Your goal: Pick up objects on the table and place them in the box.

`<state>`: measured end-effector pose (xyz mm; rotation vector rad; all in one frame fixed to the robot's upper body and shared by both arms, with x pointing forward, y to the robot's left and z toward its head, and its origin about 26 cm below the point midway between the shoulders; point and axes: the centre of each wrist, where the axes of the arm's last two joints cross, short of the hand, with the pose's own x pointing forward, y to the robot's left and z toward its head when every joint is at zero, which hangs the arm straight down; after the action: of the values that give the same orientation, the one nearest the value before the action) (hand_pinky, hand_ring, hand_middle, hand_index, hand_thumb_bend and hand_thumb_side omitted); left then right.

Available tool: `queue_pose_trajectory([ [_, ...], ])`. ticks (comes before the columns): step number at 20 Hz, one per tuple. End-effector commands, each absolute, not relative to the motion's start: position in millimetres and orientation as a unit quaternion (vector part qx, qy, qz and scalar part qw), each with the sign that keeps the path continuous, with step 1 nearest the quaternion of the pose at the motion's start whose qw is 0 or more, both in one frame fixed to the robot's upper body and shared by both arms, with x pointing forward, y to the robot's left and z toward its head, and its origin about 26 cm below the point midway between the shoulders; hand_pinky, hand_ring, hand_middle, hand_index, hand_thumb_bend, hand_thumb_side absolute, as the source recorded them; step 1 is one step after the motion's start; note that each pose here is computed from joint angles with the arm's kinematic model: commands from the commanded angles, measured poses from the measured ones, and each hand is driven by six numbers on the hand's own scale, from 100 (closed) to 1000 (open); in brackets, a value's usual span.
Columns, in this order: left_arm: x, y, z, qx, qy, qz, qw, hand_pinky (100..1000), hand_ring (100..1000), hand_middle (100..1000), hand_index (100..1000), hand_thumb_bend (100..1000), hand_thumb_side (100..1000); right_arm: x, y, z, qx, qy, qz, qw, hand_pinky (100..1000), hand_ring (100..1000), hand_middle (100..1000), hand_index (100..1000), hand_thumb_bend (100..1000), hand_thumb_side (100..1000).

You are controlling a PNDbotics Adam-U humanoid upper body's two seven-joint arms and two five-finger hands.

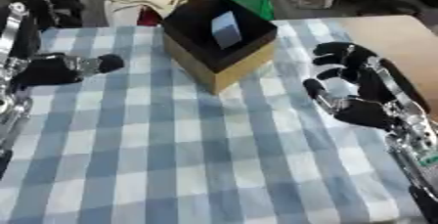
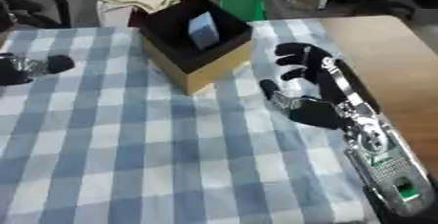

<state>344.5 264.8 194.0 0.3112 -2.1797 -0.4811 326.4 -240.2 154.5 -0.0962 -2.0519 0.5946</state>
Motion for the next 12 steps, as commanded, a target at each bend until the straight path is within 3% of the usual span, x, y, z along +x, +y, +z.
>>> queue_pose_trajectory([
  [1, 336.9, 263.4, 182.4, 0.11, -0.873, -0.169, 0.444, 619, 693, 701, 749, 949, 316, 323.8, -244.8, 164.6, -0.048, -0.852, 0.231, 0.467, 672, 783, 752, 812, 344, 207],
  [12, 327.5, 263.1, 135.7, 0.089, -0.851, -0.138, 0.498, 608, 672, 678, 748, 916, 357, 319.8, -249.9, 161.4, -0.057, -0.855, 0.208, 0.472, 672, 783, 749, 812, 338, 197],
])
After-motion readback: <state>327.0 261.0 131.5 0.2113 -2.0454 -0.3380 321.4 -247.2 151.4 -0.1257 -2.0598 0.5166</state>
